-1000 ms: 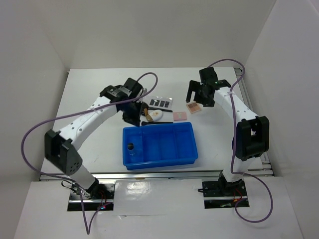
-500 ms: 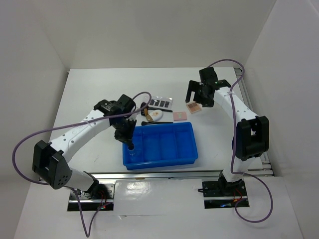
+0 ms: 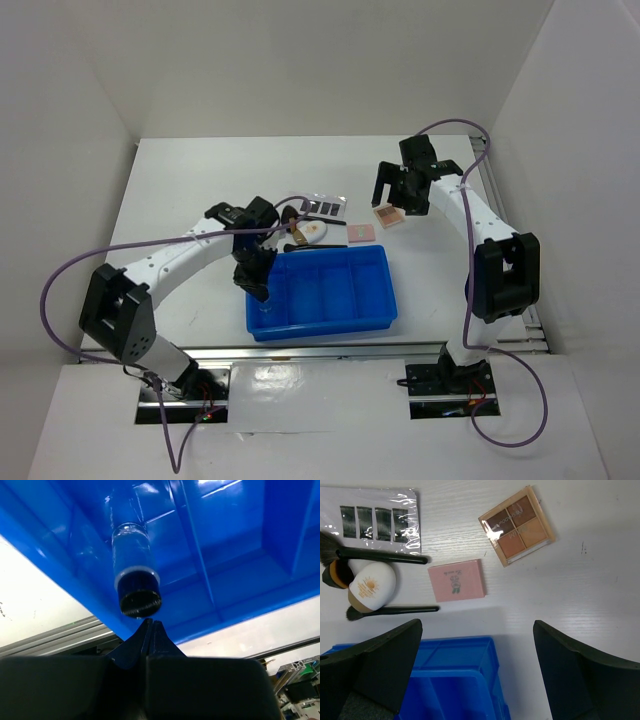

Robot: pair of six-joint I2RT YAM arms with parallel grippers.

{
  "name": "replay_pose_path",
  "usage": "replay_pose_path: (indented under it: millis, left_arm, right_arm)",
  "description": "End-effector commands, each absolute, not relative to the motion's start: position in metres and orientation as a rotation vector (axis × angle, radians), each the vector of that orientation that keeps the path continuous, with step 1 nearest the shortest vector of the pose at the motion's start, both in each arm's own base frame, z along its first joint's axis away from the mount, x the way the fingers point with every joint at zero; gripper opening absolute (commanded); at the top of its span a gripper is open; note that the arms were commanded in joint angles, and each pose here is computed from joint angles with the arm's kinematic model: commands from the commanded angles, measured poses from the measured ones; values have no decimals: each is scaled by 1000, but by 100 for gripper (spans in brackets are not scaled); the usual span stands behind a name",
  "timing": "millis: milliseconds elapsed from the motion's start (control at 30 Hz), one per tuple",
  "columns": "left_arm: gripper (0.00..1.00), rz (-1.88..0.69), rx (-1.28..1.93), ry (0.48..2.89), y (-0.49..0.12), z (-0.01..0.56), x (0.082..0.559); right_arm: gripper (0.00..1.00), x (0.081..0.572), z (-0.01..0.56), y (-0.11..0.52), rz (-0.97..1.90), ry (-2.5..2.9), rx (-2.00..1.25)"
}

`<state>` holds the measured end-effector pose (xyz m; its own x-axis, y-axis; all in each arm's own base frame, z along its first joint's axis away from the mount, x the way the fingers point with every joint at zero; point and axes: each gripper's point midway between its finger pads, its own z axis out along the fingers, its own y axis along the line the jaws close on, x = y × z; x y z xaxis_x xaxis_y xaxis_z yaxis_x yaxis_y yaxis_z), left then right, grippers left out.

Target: Organize the makeup

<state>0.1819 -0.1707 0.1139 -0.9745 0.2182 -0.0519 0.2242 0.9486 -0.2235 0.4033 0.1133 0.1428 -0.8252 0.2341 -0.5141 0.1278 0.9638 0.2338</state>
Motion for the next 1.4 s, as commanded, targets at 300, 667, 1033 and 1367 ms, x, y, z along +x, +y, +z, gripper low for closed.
replay_pose_path:
  millis: [300, 667, 1033, 1367]
  left_arm:
    - [0, -298, 379, 3079, -170, 105, 191]
    - [0, -224, 298, 2975, -180, 101, 233]
    - [0, -282, 293, 2796, -204, 174, 282]
    - [25, -334, 347, 2577, -252, 206, 373]
  right_arm:
    - [100, 404, 148, 116, 250, 2544, 262]
    - [100, 405, 152, 118, 264, 2538, 257]
    - [100, 403, 147, 116, 226, 2542, 258]
    - [100, 401, 144, 112, 191, 2560, 280]
